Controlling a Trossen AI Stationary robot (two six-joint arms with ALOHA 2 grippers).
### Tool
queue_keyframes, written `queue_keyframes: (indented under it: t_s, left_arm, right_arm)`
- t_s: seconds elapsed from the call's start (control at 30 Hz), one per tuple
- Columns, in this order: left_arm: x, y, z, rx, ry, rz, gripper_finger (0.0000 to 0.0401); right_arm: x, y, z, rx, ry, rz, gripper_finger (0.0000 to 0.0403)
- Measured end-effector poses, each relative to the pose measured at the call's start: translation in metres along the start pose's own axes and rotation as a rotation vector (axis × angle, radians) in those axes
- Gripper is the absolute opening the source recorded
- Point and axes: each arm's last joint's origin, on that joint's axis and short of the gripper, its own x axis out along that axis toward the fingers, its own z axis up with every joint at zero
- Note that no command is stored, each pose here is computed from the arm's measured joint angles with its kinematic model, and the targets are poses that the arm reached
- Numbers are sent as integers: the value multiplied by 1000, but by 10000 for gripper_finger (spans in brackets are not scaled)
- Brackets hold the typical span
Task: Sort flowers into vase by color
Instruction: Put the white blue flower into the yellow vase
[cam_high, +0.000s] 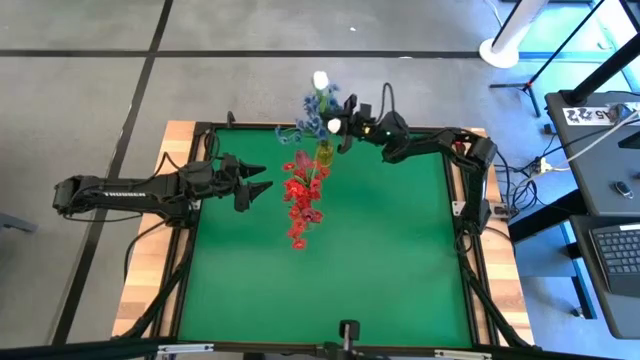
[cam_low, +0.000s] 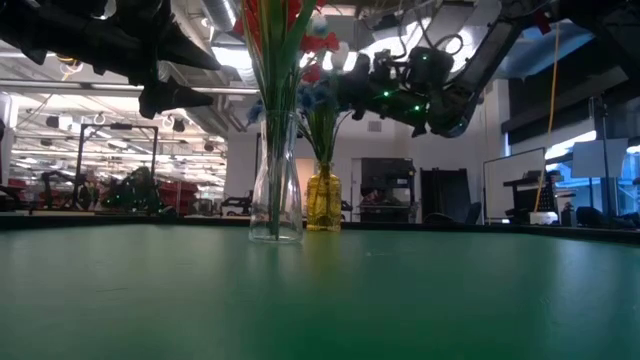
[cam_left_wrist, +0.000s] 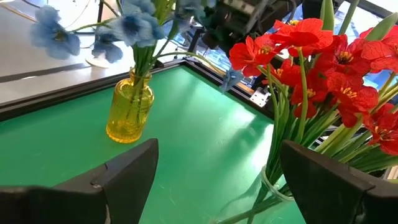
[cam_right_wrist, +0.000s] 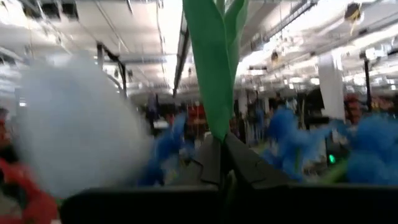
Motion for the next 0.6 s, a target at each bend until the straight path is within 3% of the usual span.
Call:
queue_keyframes:
  t_s: [0.6]
  left_arm:
    - [0,0,0,2,-3,6,330]
  right_arm:
    - [-2,0,-25,76,251,47,13]
